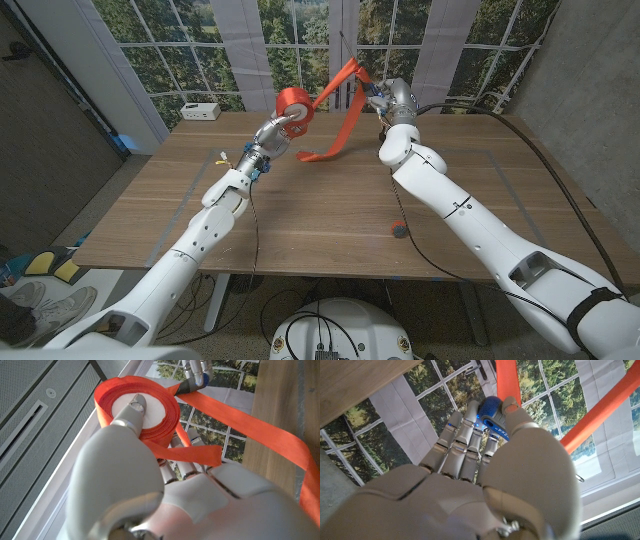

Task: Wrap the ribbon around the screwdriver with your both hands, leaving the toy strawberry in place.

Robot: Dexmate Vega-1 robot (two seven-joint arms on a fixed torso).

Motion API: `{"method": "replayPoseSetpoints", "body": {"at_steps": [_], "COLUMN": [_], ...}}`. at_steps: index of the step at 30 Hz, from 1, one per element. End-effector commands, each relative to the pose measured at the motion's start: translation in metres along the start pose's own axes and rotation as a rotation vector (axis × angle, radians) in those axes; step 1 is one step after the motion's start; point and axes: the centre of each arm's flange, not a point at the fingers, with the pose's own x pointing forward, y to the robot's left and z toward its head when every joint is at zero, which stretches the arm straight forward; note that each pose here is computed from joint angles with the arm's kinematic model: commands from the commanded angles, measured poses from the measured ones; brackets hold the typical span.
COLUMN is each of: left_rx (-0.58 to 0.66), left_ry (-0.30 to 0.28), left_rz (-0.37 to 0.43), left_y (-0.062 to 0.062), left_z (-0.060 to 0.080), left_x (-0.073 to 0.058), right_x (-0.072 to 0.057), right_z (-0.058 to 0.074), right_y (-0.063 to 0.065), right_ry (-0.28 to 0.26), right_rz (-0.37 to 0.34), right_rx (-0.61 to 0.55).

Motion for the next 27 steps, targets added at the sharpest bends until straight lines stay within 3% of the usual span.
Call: {"method": "replayPoseSetpoints", "body": {"at_steps": [1,8,10,11,13,14,16,23,26,27], "left_rx": [0.005,-0.015,-0.033,-0.031,-0.047,-0.067,-0.082,-0.127,-0.139,-0.135], "left_ry": [-0.122,-0.173,-0.186,-0.186,-0.192,-0.203,-0.209,-0.239,-0.249,-0.252], "left_rz": [0.078,0.109,0.149,0.151,0.183,0.202,0.191,0.244,0.287,0.308], "left_y": [0.012,0.008,0.008,0.009,0.008,0.008,0.008,0.005,0.004,0.003], "left_z": [0.025,0.030,0.029,0.030,0.029,0.028,0.028,0.032,0.037,0.039], "left_x": [-0.005,-0.001,-0.001,0.000,0.000,0.000,0.002,0.005,0.005,0.006], "right_x": [-0.004,-0.010,-0.012,-0.013,-0.015,-0.016,-0.019,-0.024,-0.025,-0.023], "right_z": [-0.001,-0.002,-0.001,0.000,0.000,0.002,0.003,0.000,-0.001,-0.004], "right_y": [0.006,0.004,0.003,0.003,0.002,0.002,0.003,0.002,0.003,0.003], "right_ry": [-0.119,-0.166,-0.243,-0.246,-0.336,-0.333,-0.390,-0.442,-0.424,-0.411], "right_rz": [-0.004,-0.017,-0.013,-0.005,-0.005,-0.006,-0.038,-0.074,-0.101,-0.081], "right_rx": [-0.080,-0.071,-0.106,-0.078,-0.069,-0.057,-0.066,-0.089,-0.161,-0.144]}}
